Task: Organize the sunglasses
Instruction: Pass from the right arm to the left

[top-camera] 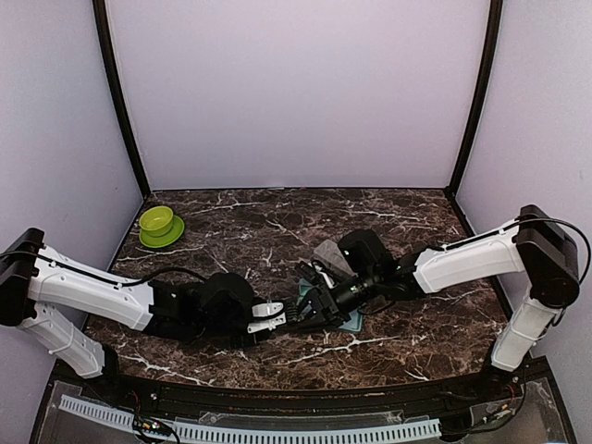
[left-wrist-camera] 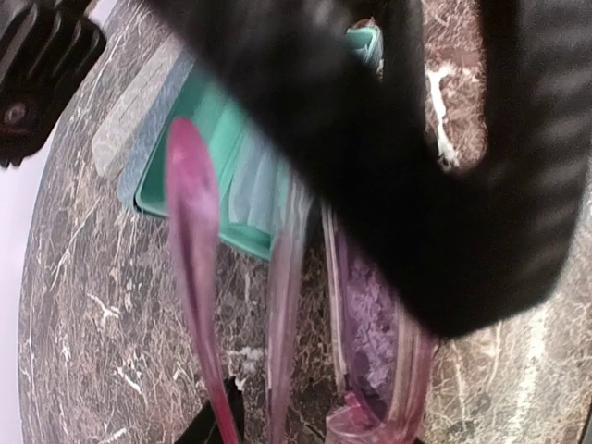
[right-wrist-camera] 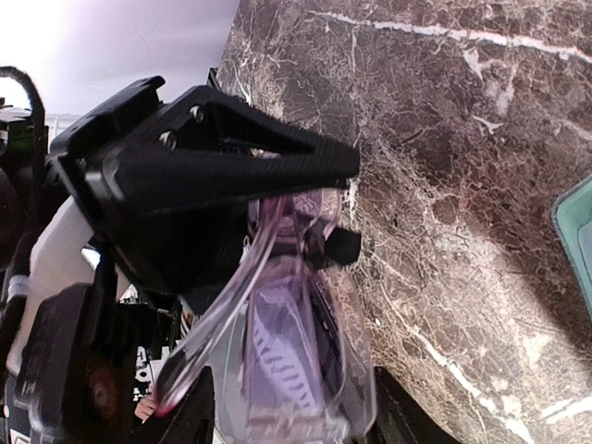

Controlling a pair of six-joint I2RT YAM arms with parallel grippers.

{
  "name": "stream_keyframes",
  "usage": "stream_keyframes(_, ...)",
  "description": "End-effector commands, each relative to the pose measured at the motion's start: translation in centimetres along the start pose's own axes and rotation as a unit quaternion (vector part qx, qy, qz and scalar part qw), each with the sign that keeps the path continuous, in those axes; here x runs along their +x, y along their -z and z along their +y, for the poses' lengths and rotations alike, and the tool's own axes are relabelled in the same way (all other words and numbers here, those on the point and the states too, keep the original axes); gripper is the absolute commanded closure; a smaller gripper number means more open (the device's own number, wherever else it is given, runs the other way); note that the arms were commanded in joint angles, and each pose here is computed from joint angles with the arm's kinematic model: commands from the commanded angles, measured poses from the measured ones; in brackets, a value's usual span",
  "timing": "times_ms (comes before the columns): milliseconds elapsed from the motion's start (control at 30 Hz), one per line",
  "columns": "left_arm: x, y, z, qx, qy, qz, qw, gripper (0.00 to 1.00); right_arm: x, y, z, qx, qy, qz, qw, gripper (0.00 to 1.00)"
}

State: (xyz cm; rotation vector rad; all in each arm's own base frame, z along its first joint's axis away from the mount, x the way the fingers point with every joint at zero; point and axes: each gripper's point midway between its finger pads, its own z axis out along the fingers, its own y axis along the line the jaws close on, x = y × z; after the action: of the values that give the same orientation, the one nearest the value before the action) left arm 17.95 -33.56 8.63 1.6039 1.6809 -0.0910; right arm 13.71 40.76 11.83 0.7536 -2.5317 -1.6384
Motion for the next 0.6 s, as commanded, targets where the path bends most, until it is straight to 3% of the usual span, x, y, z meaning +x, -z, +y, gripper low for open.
stream_keyframes(0, 0.3, 0.4, 0.5, -0.017, 0.012, -0.002, 1.000, 0.59, 0.0, 0.4, 0.5, -0.012, 0.008, -0.004, 1.000, 0.42)
stream_keyframes(567, 0.3, 0.3, 0.2, -0.001, 0.054, -0.003, 0.999, 0.65, -0.4, 2.8, -1.5, 0.038, 0.008, -0.028, 0.999, 0.38)
